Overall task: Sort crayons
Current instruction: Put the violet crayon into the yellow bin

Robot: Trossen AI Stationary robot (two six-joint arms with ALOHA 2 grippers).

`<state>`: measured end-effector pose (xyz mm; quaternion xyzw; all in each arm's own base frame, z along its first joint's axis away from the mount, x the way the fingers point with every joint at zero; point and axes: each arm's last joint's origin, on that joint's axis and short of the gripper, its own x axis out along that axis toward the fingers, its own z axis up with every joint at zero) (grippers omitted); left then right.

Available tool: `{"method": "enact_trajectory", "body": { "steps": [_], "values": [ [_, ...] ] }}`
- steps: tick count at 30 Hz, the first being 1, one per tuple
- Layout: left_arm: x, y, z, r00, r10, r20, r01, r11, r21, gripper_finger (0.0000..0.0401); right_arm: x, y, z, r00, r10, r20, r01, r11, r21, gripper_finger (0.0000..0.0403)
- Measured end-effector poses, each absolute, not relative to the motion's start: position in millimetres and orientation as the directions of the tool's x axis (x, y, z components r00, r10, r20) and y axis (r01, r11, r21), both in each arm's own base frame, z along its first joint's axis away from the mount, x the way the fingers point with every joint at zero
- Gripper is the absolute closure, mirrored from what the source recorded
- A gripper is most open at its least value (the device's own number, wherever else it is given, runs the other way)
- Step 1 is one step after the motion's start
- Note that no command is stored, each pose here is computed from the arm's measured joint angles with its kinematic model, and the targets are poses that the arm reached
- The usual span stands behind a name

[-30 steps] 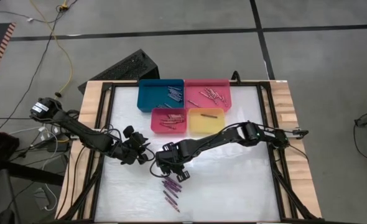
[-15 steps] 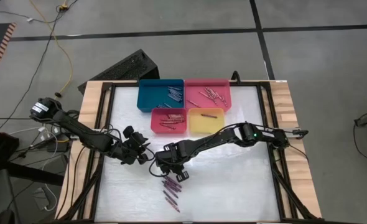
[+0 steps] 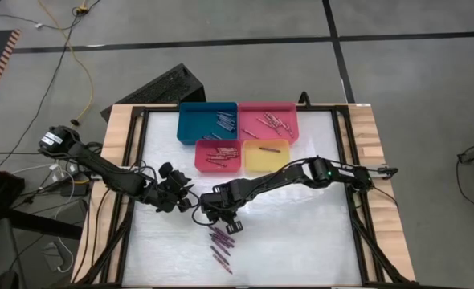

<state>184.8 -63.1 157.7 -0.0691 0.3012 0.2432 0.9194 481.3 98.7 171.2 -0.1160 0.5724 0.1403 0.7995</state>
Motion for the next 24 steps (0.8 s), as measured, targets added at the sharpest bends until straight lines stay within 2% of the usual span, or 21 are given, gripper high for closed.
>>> {"method": "enact_trajectory", "body": {
  "steps": [4,12,24],
  "values": [
    [184.8,-63.1,157.6,0.700,0.405,-0.588,-0.489,0.872,0.019,0.0307,481.2,98.4,170.8,0.303,0.091,-0.949,-0.357,0.934,-0.024,0.0396],
    [184.8,-63.1,157.7,0.700,0.405,-0.588,-0.489,0.872,0.018,0.0307,481.4,98.1,181.4,0.281,0.085,-0.956,-0.358,0.933,-0.023,0.0397],
    [184.8,-63.1,157.6,0.700,0.404,-0.588,-0.488,0.873,0.019,0.0307,470.6,83.4,205.9,0.148,0.043,-0.988,-0.380,0.925,-0.017,0.0398]
  ]
}}
